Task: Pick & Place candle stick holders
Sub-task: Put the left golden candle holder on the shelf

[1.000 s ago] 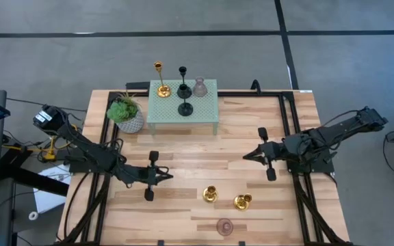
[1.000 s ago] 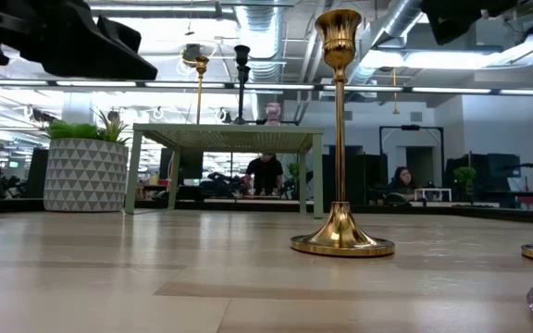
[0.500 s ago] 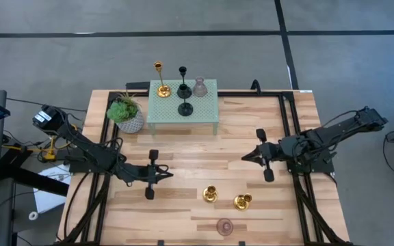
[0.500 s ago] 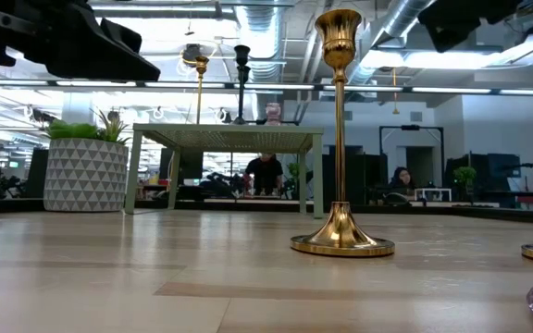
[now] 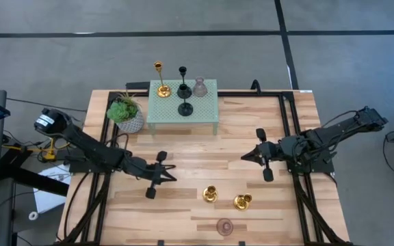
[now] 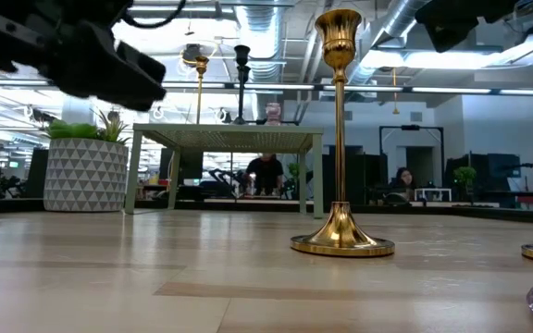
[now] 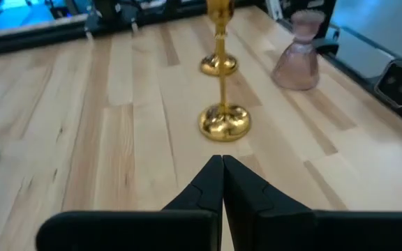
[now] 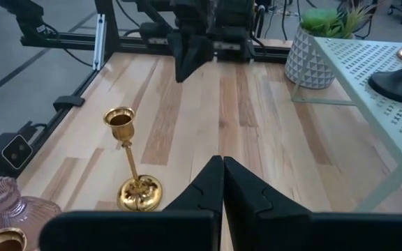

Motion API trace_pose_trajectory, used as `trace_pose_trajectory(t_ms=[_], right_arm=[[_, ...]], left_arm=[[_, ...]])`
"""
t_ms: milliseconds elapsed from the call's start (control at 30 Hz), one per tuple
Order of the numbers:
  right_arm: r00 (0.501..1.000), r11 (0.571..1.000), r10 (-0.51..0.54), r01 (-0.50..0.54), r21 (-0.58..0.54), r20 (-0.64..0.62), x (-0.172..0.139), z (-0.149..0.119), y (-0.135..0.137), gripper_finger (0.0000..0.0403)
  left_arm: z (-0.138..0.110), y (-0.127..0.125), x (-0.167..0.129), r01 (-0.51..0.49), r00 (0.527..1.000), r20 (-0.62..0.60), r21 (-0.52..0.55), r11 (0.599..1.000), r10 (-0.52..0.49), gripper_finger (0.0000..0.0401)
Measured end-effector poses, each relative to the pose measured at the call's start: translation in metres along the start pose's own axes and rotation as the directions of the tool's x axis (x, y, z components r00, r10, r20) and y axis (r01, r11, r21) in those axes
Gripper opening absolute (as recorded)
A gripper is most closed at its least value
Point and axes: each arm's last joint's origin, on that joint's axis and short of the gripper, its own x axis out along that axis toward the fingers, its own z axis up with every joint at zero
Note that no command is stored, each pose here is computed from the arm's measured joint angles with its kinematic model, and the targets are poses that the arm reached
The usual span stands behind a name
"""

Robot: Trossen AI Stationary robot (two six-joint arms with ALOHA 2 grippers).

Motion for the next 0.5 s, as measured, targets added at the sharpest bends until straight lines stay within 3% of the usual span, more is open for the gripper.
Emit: trace_pose_trajectory(t_ms=[400,500], right_arm=[[1.0,1.0,-0.015,0.015,0.002,0.002,0.0,0.0,0.0,0.0],[1.0,1.0,-0.015,0.015,0.021,0.005,0.0,0.0,0.0,0.0]], left_arm=[[-0.027,0.006,0.043,0.01,0.998,0.067,0.004,1.0,-0.01,0.0006],[-0.029,0.014,0.049,0.032,0.99,0.135,0.017,0.999,-0.034,0.0005]])
